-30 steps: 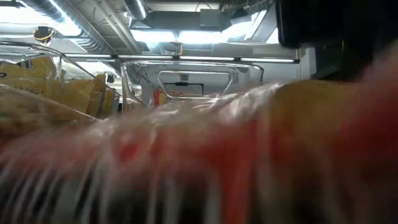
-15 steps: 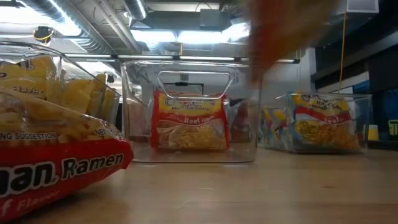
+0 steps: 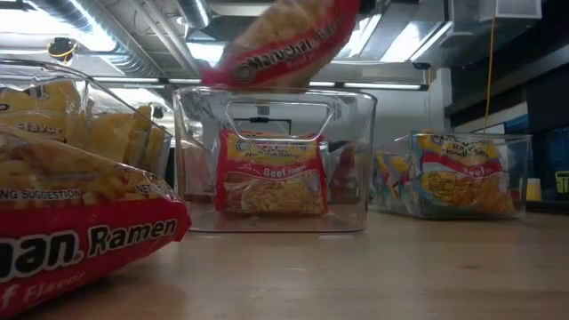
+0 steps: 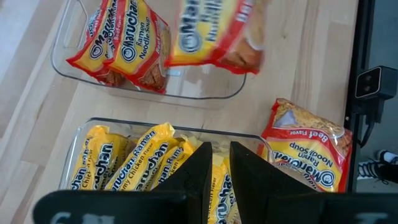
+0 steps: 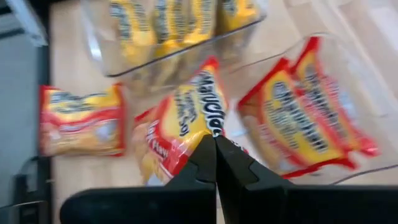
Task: Sort Maruchan noodles
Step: Put the red noodle pack into the middle transparent bin
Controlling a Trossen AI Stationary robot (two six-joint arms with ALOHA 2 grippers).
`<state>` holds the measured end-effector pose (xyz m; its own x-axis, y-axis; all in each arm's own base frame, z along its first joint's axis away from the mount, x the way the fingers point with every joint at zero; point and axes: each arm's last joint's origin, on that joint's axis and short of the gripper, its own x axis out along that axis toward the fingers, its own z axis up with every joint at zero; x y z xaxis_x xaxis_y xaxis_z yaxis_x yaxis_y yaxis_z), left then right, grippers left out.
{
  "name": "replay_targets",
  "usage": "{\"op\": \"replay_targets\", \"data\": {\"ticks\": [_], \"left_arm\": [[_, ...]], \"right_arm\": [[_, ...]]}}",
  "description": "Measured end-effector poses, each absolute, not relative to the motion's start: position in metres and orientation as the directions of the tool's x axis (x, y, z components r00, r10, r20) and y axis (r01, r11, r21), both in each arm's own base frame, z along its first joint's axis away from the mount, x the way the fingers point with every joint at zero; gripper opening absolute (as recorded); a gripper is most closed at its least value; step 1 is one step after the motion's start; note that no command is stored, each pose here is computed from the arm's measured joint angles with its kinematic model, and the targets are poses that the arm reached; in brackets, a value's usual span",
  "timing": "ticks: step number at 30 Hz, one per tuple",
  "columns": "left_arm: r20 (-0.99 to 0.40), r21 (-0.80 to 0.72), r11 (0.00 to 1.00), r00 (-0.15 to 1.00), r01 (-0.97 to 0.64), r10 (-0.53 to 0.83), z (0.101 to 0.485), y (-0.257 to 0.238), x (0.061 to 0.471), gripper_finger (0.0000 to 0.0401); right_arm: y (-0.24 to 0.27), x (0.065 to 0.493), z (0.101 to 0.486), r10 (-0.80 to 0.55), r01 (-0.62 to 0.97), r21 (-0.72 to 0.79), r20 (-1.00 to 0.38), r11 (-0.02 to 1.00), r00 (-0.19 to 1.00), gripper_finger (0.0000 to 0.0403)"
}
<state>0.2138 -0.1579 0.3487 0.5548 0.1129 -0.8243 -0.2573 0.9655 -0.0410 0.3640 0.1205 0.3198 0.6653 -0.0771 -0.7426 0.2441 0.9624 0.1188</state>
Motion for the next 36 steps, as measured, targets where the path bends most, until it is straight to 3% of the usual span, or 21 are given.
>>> {"op": "replay_targets", "data": {"ticks": [15,22,29,33,36], "left_arm": [[-0.824,-0.038,0.966,0.556,-0.255,0.114,0.349,-0.158,0.214,0.005],[-0.822,-0.035,0.966,0.557,-0.255,0.118,0.349,-0.158,0.214,0.005],[-0.821,-0.033,0.966,0.558,-0.256,0.12,0.349,-0.158,0.214,0.005],[-0.82,-0.036,0.966,0.561,-0.256,0.119,0.349,-0.158,0.214,0.005],[-0.819,-0.036,0.966,0.561,-0.256,0.118,0.349,-0.158,0.214,0.005]], "right_arm": [[0.053,0.391,0.298,-0.102,0.25,0.06,-0.803,0.966,0.587,0.0],[0.057,0.395,0.278,-0.072,0.229,0.056,-0.854,0.972,0.515,0.0],[0.049,0.393,0.26,-0.2,0.283,-0.09,-0.898,0.955,0.391,0.0],[0.047,0.395,0.257,-0.2,0.302,-0.08,-0.899,0.95,0.39,0.0003],[0.046,0.397,0.254,-0.148,0.295,-0.031,-0.911,0.955,0.385,0.0029]]}}
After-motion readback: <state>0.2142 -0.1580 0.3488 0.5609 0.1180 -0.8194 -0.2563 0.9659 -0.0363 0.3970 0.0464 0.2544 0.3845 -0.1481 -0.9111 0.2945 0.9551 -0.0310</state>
